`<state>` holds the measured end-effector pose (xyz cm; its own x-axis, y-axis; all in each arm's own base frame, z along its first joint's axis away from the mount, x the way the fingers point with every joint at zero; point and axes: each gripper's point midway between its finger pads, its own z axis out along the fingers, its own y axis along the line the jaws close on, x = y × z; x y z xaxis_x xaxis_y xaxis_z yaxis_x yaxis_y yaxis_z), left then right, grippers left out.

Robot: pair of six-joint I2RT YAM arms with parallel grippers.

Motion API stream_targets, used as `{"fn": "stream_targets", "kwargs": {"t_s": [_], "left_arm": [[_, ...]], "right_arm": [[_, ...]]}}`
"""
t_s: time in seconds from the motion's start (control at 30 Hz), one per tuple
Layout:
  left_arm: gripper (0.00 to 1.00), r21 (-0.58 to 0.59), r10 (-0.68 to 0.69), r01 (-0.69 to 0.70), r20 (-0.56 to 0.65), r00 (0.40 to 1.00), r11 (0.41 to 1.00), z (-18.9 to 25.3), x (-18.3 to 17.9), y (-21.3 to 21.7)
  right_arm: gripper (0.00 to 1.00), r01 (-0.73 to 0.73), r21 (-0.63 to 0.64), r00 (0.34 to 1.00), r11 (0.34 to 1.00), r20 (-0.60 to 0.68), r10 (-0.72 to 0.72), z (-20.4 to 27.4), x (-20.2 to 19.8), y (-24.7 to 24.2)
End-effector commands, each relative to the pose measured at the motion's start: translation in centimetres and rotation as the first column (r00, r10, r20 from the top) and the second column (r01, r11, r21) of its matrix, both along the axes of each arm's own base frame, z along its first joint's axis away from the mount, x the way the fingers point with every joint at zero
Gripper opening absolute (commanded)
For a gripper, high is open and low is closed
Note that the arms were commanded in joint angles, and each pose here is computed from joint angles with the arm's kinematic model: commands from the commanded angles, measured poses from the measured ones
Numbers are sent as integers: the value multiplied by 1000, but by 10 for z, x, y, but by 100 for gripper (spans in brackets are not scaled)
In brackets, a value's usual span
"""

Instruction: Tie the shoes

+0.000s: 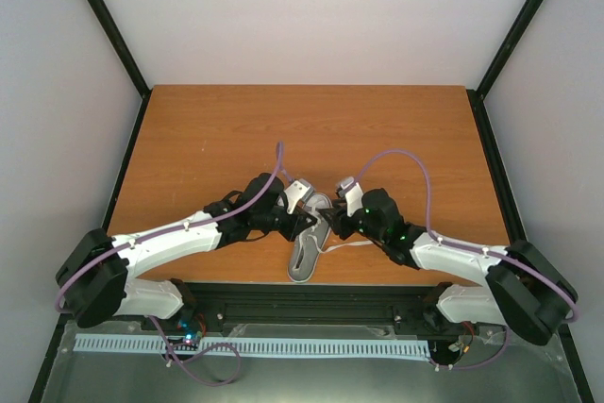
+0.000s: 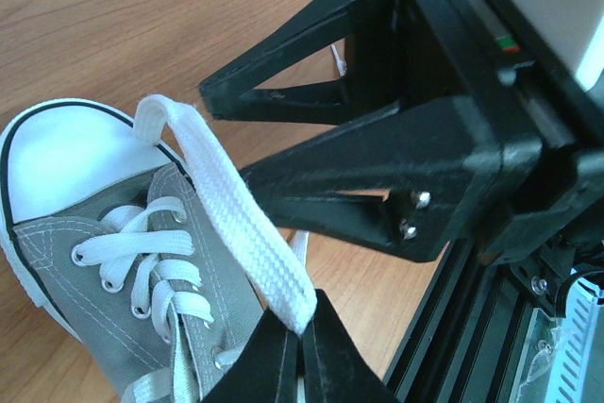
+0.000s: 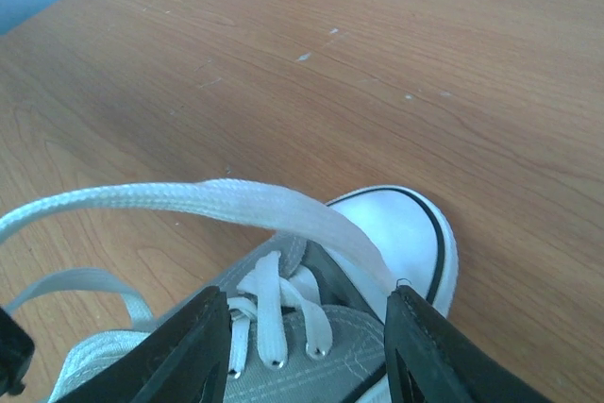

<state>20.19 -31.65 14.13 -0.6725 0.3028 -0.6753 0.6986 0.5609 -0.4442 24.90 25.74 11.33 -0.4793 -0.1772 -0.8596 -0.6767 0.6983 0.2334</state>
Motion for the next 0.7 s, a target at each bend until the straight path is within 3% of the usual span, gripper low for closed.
{"fn": "stream_targets", "kwargs": {"t_s": [0.0,0.33,0.4,0.53,0.6,0.67], "left_arm": [[1,-36,-33,34,26,999,999,17,1,-9],[1,-39,-41,41,9,999,998,15,-3,-7],[1,-38,-40,40,6,999,998,14,-4,-6],[1,-36,-28,28,11,1000,999,14,-3,-4],[7,-31,-6,6,26,1000,999,14,1,-2],[26,-29,8,-7,33,999,1000,14,4,-2]], "right_arm": [[45,-29,-24,991,999,132,32,8,9,13],[42,-12,-56,979,998,203,23,4,28,23],[33,-7,-59,979,998,205,19,2,31,24],[4,14,-53,978,998,208,-2,8,33,21],[3,19,-45,978,999,206,-10,14,31,18],[3,28,-32,978,999,209,-21,22,28,15]]}}
